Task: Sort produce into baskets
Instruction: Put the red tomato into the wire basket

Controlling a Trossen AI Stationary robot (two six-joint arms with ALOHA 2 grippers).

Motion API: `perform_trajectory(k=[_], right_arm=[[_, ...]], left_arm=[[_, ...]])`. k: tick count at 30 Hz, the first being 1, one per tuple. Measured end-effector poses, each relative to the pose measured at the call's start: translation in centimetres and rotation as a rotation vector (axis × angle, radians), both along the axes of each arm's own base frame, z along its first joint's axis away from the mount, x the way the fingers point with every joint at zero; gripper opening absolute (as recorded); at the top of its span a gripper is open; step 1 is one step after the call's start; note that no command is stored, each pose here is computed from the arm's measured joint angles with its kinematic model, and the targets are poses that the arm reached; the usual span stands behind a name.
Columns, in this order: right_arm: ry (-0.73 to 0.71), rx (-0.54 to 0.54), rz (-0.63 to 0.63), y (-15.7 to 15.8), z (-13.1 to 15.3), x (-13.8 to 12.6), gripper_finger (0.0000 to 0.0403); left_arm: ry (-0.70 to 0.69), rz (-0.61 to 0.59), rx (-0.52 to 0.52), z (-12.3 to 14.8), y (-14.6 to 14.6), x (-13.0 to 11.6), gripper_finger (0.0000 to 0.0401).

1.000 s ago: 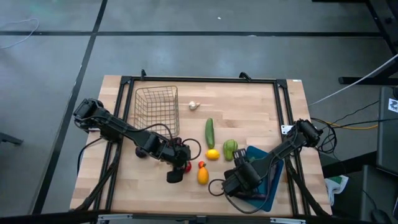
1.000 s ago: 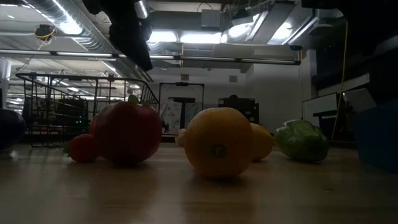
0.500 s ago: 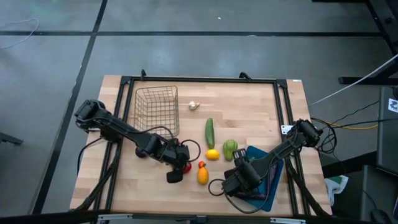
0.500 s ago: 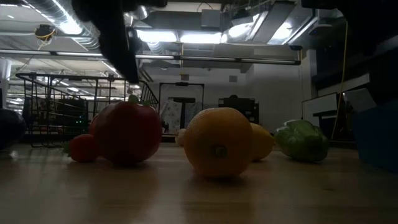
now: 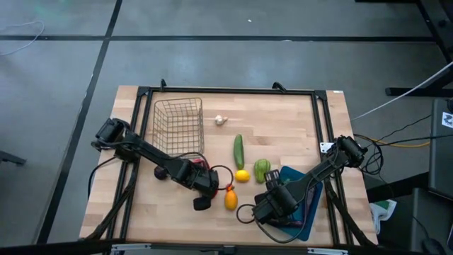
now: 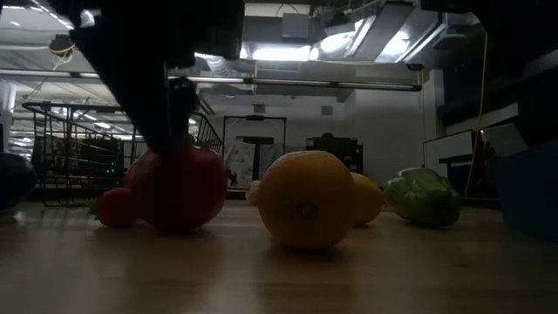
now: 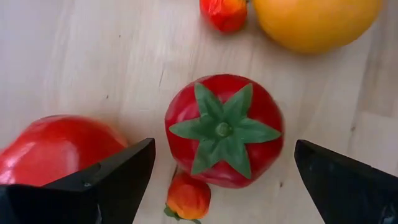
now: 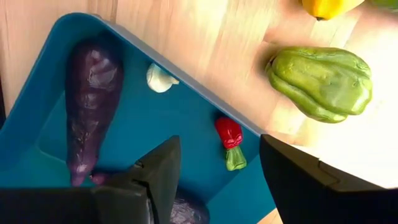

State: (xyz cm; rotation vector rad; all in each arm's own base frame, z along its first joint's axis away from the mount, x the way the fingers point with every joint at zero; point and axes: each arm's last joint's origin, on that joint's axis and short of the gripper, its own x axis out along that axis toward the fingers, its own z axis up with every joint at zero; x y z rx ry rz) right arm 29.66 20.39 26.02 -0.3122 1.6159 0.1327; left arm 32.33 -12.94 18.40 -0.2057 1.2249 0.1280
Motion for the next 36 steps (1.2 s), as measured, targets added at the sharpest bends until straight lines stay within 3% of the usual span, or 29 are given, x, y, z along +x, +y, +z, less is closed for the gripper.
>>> perform_trajectory(k=[10, 16, 23, 29, 36], right_arm=[[-0.005, 0.004, 0.000, 0.0, 0.0, 0.1, 0.0216], [-0.007, 0.005, 0.001, 0.0, 0.0, 0.1, 0.0216], [-0.063, 0.025, 0.114, 0.3, 0.0, 0.7, 0.0216], [-0.102, -0.041, 0.092, -0.5, 0.0, 1.2, 0.0216], [-0.226, -0.232, 0.006, -2.3, 0.2, 2.3, 0.0216]], left_arm=[[0.045, 0.018, 0.017, -2.3, 0.2, 0.8, 0.0376], [0.044, 0.033, 0.014, -2.3, 0.6, 1.0, 0.0334], [0.044, 0.042, 0.011, -2.1, 0.6, 1.0, 0.0298], [-0.018, 0.038, -0.010, 0.2, 0.8, 1.7, 0.0295], [-0.081, 0.049, -0.015, 5.7, 3.0, 0.8, 0.0293]])
